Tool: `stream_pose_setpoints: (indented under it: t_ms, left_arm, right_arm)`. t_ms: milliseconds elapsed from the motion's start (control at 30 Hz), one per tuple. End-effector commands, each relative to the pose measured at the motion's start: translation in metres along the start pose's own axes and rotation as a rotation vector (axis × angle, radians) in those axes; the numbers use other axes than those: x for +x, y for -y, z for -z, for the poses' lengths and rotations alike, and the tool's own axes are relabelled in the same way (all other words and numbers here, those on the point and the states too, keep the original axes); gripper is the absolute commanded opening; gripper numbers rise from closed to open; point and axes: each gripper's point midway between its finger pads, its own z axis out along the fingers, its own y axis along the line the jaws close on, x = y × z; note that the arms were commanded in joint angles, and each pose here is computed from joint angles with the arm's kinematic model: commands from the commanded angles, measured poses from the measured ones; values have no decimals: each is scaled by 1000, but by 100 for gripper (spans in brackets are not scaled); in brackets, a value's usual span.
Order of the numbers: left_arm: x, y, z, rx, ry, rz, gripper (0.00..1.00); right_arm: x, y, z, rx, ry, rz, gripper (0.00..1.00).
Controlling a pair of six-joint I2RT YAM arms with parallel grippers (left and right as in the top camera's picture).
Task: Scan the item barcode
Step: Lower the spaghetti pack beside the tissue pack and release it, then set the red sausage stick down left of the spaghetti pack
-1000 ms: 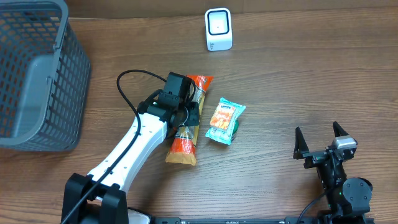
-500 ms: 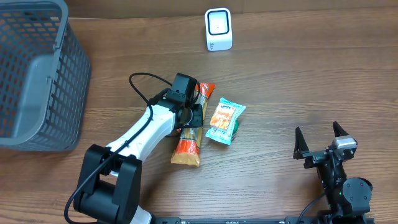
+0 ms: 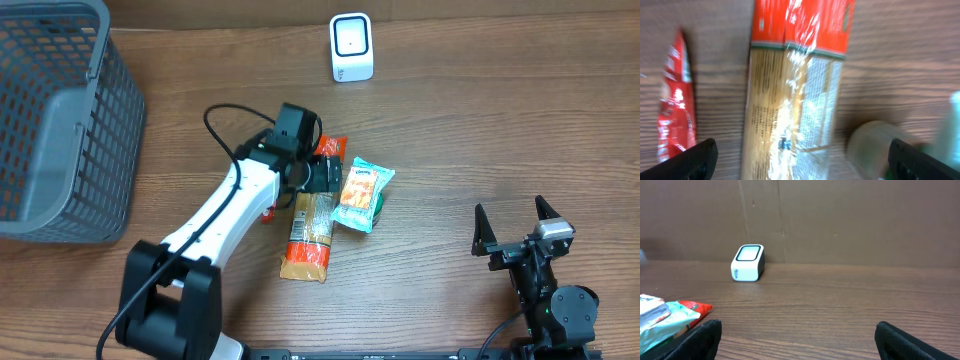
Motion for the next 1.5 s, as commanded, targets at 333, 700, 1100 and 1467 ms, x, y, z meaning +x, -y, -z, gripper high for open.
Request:
stream_pose_setpoints:
  t_ms: [333,700,1100,1467]
  left_arm:
    - [-42,-88,72,-282,123,74,62]
    - [0,-123,19,-298,42,131,62]
    - [29,-108,-29,-160,-54,112,63]
    - [42,-84,-44,-5,-136,73,62]
  right_arm:
    - [2,1,0,4,3,3,100]
    - [2,1,0,4,3,3,100]
    - [2,1,0,4,3,3,100]
    - [2,1,0,4,3,3,100]
